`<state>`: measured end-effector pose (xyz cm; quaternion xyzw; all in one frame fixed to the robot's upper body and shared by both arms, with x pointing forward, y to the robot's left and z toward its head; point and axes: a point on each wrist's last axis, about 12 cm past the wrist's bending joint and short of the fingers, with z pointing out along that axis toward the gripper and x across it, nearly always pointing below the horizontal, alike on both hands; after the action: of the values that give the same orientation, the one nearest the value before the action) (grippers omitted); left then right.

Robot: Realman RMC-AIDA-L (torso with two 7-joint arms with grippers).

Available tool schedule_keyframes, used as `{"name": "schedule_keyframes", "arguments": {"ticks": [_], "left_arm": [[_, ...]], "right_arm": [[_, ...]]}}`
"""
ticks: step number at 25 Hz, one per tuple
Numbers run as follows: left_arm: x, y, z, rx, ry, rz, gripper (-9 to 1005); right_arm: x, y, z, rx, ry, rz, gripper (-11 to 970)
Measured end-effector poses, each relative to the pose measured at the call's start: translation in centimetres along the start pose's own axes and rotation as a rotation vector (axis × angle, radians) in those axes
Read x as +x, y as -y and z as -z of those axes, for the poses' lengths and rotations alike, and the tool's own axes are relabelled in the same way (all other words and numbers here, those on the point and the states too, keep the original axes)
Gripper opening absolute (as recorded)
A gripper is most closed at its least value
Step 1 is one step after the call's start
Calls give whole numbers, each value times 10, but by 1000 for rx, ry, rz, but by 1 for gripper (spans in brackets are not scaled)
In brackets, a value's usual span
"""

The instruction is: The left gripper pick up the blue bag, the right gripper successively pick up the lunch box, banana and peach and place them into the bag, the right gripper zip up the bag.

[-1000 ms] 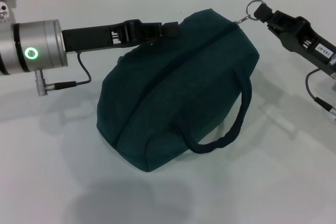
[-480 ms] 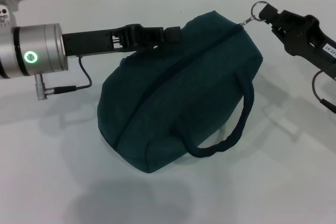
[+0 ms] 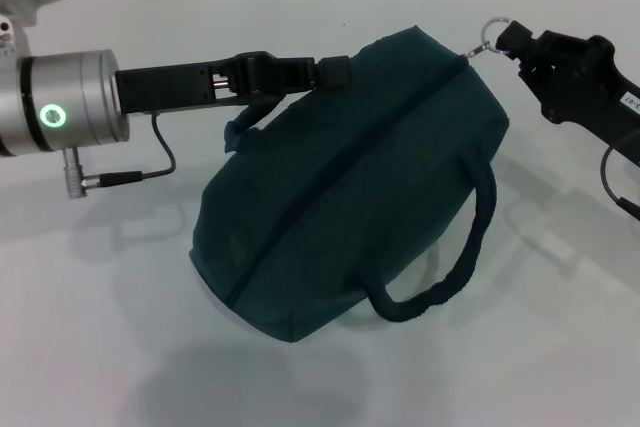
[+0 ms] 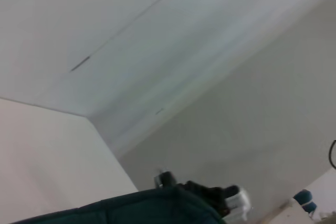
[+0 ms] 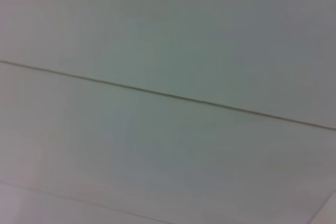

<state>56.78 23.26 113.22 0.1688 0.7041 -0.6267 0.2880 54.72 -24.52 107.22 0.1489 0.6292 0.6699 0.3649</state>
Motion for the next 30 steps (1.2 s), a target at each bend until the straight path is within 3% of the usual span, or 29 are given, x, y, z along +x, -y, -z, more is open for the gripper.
{"name": "schedule_keyframes", "arguments": {"ticks": [17,24,30], "left_arm": [[0,13,4,114,0,-15,41],[1,-3,5,-8,71,4,41],[-5,-16,-3,-119,123,-5,42]], "right_arm": [[4,13,0,98,8,-16,23],[5,7,-5,52,-2,51,24],[0,11,3,79,42,49,214]]}}
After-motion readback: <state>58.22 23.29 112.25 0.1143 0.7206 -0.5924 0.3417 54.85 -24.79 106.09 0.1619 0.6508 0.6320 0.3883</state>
